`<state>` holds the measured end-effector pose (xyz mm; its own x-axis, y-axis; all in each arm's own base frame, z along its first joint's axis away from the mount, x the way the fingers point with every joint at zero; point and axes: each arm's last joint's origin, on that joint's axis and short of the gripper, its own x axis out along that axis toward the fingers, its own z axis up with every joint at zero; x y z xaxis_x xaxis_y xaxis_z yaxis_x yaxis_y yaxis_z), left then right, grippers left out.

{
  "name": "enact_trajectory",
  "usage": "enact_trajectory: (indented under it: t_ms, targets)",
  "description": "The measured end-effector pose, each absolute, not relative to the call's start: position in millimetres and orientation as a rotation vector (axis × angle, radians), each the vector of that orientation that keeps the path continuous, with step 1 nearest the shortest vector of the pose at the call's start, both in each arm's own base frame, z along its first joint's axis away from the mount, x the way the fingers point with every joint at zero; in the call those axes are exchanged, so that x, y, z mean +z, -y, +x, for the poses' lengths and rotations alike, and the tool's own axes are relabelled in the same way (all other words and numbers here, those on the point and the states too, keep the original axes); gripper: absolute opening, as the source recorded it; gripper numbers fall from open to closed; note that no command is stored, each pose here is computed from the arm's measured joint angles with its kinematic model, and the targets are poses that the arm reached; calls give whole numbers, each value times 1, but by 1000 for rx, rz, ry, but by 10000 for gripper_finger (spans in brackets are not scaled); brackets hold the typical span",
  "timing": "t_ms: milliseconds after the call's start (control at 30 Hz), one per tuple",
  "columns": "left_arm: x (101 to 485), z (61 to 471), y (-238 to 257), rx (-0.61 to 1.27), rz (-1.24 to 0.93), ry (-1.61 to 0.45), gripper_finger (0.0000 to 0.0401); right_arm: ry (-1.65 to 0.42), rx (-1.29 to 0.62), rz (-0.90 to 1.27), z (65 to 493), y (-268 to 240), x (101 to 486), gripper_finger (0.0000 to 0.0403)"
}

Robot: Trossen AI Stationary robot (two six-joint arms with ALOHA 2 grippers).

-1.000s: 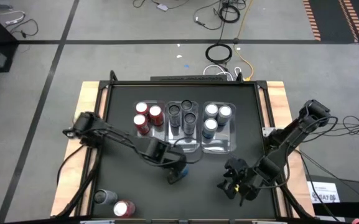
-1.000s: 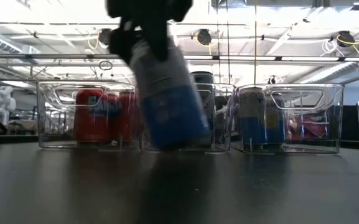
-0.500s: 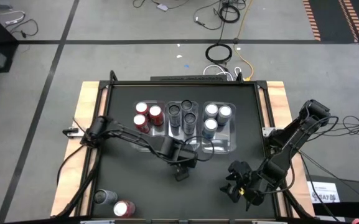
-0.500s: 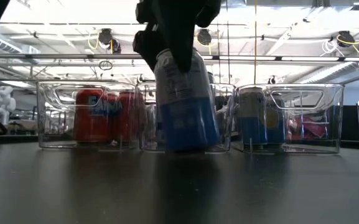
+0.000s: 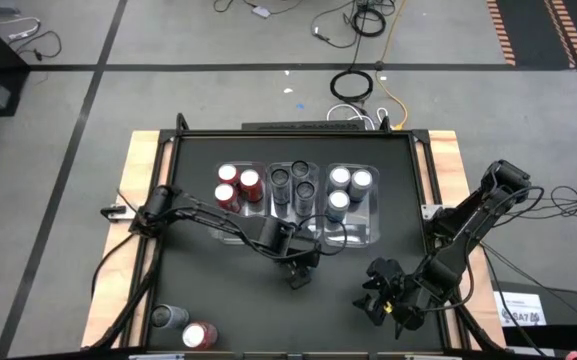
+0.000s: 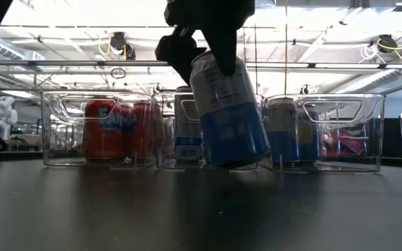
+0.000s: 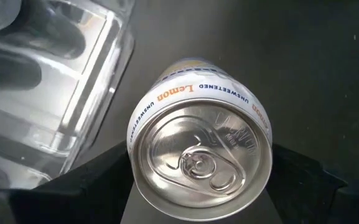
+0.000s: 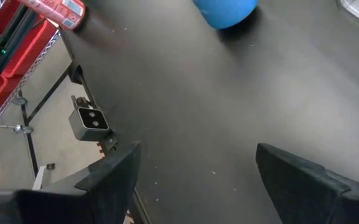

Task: Sort soda cans
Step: Put the blue-white soda can into the middle right transparent bin

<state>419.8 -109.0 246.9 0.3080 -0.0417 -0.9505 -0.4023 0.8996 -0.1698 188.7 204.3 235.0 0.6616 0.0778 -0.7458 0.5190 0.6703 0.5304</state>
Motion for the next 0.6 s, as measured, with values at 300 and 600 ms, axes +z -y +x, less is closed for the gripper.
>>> enact_trajectory:
  t_ms: [300, 600]
  targets:
    - [247, 421, 104, 256, -435, -1239, 322, -784, -302, 805, 189, -203, 236, 311]
    - [248, 422, 103, 252, -475, -1245, 322, -777, -304, 799, 190, -203, 236, 311]
